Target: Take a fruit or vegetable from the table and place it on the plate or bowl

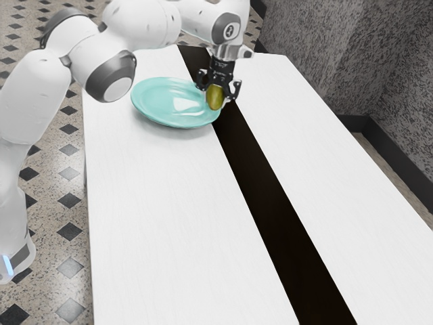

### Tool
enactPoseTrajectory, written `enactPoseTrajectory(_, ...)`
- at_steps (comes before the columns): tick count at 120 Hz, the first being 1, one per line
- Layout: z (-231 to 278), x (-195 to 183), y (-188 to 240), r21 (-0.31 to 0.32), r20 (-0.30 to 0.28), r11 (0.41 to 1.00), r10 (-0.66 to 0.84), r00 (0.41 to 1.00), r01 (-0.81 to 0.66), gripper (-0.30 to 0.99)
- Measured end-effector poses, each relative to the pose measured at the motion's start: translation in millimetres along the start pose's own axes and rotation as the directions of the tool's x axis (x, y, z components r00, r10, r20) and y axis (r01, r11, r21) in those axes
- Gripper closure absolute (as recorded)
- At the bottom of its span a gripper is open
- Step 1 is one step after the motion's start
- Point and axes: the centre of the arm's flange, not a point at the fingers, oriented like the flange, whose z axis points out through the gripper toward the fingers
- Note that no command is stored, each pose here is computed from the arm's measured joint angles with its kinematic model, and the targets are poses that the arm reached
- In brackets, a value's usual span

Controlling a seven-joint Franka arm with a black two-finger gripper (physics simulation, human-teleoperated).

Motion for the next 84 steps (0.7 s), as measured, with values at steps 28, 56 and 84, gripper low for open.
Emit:
enactPoseTrajectory(28,17.6,41.9,-32.6,-0.013,-0.007,1.0,-0.016,1.0,0.016,0.38)
enactPoseTrajectory(56,-1.0,77.3,-84.3,-0.052,-0.059,0.997,-0.053,0.997,0.05,0.37)
enactPoseTrajectory(84,-43.4,46.2,-110.2,-0.107,-0.065,0.994,-0.031,0.997,0.024,0.38)
